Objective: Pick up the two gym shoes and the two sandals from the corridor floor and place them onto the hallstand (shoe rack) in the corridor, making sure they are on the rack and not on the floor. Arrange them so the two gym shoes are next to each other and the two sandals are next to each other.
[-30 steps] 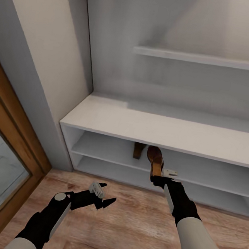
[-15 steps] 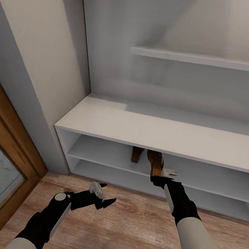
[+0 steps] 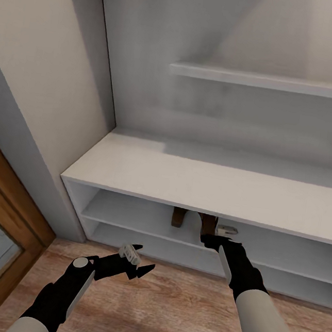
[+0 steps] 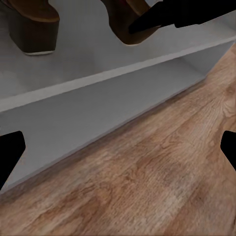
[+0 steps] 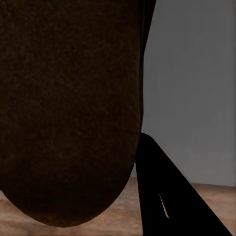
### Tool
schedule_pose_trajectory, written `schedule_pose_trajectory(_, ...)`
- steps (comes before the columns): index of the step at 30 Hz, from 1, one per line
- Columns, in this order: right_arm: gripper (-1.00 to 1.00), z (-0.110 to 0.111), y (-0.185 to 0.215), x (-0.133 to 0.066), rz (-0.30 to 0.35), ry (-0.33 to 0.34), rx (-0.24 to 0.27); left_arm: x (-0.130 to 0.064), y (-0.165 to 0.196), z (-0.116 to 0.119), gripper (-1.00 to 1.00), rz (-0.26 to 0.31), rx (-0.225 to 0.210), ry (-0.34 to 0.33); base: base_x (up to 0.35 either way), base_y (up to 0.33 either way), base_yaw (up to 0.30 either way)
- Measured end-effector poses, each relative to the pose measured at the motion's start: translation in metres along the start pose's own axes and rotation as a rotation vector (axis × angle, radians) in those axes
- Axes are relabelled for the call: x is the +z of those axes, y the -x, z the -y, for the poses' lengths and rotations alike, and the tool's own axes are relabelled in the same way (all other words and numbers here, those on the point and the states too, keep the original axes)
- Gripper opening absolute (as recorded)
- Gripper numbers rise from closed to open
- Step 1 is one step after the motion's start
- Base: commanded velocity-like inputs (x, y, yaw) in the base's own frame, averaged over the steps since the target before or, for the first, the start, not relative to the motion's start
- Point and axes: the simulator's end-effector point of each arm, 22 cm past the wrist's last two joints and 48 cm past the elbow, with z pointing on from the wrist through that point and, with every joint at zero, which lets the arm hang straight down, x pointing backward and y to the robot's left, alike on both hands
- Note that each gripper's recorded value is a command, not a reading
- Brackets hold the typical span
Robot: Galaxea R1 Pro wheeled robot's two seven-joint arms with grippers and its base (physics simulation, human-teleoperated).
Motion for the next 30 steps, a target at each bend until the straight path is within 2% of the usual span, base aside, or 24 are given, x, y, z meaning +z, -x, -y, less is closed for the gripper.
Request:
schedule_pose_trajectory(12, -1.00, 0.0000, -0.0002, 0.0000, 0.000, 0.000, 0.000, 0.0000, 0.0000, 0.0000, 1.00, 0.000, 0.000, 0.000, 0.064, 0.040, 0.000)
schedule_pose_trajectory(19, -1.00, 0.0004, 0.0001, -0.0001, 0.000, -0.001, 0.000, 0.0000, 0.0001, 0.0001, 1.00, 0.000, 0.000, 0.000, 0.164, 0.002, 0.000)
schedule_pose_trajectory(27, -1.00, 0.0000, -0.0003, 0.0001, -0.001, 0.000, 0.000, 0.0000, -0.0001, 0.0000, 1.00, 0.000, -0.001, 0.000, 0.019, 0.000, 0.000)
schedule_pose_trajectory(28, 1.00, 0.0002, -0.0004, 0.0001, -0.001, 0.000, 0.000, 0.0000, -0.0001, 0.0000, 1.00, 0.000, 0.000, 0.000, 0.002, 0.000, 0.000)
schedule_pose_trajectory(30, 1.00, 0.0003, -0.0005, 0.0001, -0.001, -0.001, 0.003, 0.0001, -0.0001, 0.0001, 1.00, 0.000, 0.000, 0.000, 0.000, 0.000, 0.000)
